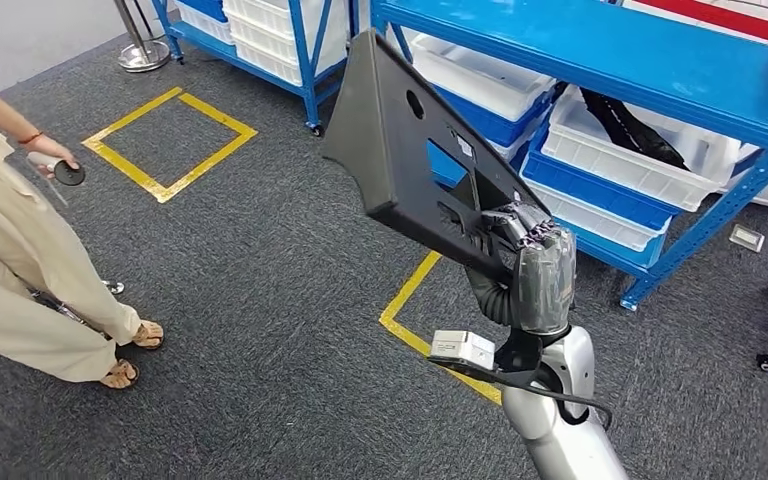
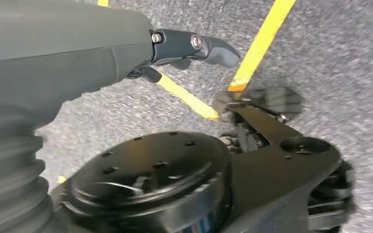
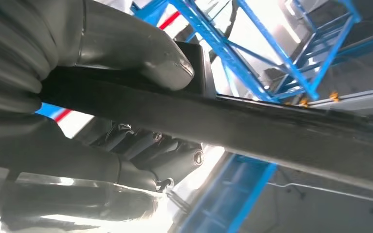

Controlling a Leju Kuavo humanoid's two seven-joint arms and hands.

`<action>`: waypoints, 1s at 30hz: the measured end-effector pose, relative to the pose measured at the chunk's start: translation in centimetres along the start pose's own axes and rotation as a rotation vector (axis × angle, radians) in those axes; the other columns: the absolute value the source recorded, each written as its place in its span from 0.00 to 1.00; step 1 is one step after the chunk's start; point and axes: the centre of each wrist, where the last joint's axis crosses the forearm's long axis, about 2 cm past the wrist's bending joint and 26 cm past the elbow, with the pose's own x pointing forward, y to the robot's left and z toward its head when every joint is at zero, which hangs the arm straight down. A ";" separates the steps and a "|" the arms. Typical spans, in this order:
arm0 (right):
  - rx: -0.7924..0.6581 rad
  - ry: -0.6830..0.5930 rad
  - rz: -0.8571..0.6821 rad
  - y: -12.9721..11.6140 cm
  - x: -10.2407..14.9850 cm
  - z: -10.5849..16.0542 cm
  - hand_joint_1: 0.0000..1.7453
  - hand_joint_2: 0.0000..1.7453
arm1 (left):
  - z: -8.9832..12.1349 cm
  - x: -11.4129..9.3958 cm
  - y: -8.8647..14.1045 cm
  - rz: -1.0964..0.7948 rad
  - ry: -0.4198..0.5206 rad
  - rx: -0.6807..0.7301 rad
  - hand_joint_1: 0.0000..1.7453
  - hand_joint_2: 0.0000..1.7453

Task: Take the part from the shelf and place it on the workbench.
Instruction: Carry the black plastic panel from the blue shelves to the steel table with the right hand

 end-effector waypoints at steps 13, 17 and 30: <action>0.007 -0.135 0.284 0.1 0.5 -0.5 1.00 1.00 | 0.1 -0.3 0.2 0.006 0.001 0.002 0.00 1.00; 0.019 -0.146 0.312 0.2 0.4 -0.3 1.00 1.00 | 0.1 -0.3 0.1 0.009 0.000 0.002 0.00 1.00; -0.009 -0.208 0.502 0.6 0.3 -2.7 1.00 1.00 | 0.1 -0.4 0.3 0.049 -0.007 0.018 0.00 1.00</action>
